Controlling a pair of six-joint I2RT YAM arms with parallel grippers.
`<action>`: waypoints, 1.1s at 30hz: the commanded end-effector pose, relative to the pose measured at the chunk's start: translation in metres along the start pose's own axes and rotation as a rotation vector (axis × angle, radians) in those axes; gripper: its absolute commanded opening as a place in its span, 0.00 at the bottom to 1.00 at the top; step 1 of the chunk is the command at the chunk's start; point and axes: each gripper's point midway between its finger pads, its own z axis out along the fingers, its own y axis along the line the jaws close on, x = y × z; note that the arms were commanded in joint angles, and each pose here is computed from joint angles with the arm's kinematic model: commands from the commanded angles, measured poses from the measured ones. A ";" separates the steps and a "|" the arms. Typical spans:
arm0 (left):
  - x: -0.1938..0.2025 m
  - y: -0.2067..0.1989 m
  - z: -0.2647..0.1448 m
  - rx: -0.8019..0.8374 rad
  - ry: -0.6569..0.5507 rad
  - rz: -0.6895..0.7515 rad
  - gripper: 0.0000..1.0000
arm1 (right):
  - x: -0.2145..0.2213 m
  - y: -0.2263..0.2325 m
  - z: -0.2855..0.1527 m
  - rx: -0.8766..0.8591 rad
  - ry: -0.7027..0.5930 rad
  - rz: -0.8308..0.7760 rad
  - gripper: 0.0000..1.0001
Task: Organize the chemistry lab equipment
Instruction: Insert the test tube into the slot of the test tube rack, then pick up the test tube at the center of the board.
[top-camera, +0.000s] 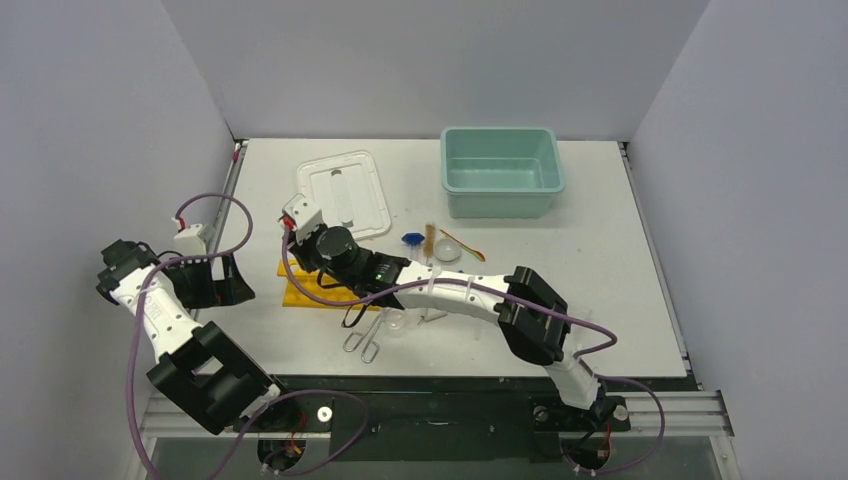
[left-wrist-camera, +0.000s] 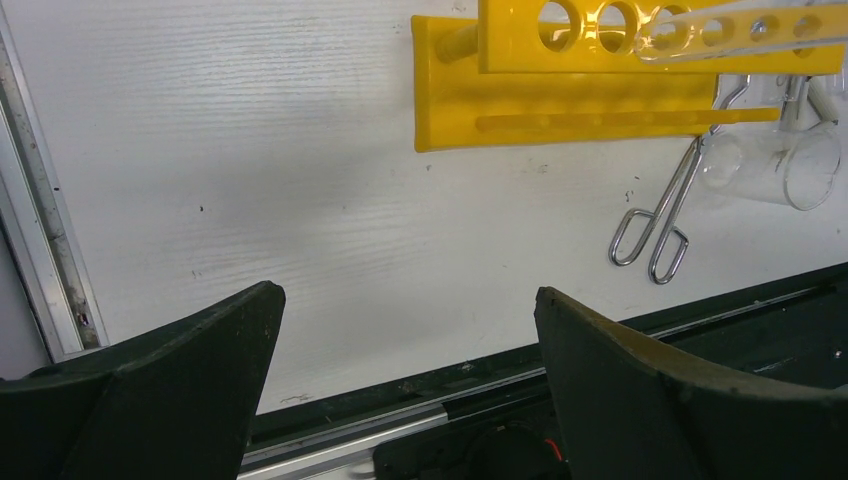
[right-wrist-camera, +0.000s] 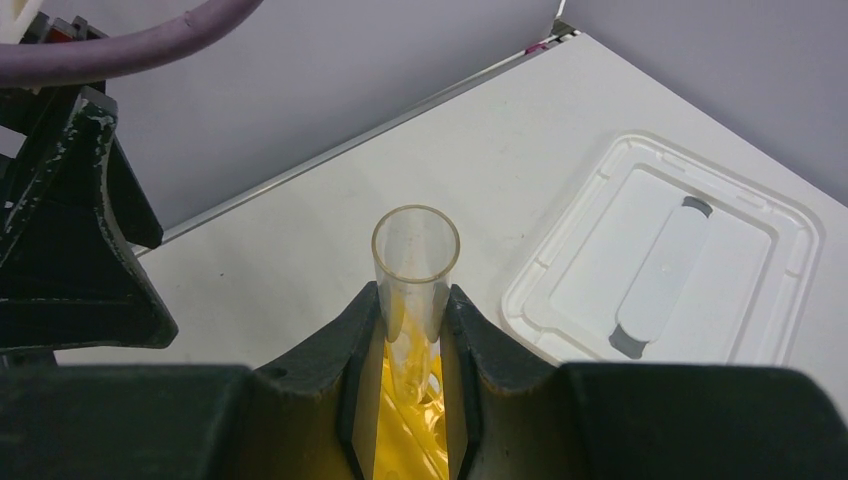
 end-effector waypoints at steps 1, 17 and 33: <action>-0.012 -0.001 -0.008 0.013 -0.043 0.035 0.97 | -0.015 -0.005 0.010 0.015 -0.047 -0.002 0.00; -0.006 -0.001 -0.008 -0.007 -0.041 0.060 0.97 | 0.023 -0.003 0.013 0.010 0.023 0.006 0.00; -0.003 0.001 -0.007 -0.028 -0.039 0.058 0.97 | 0.054 0.019 0.003 -0.073 0.063 0.040 0.00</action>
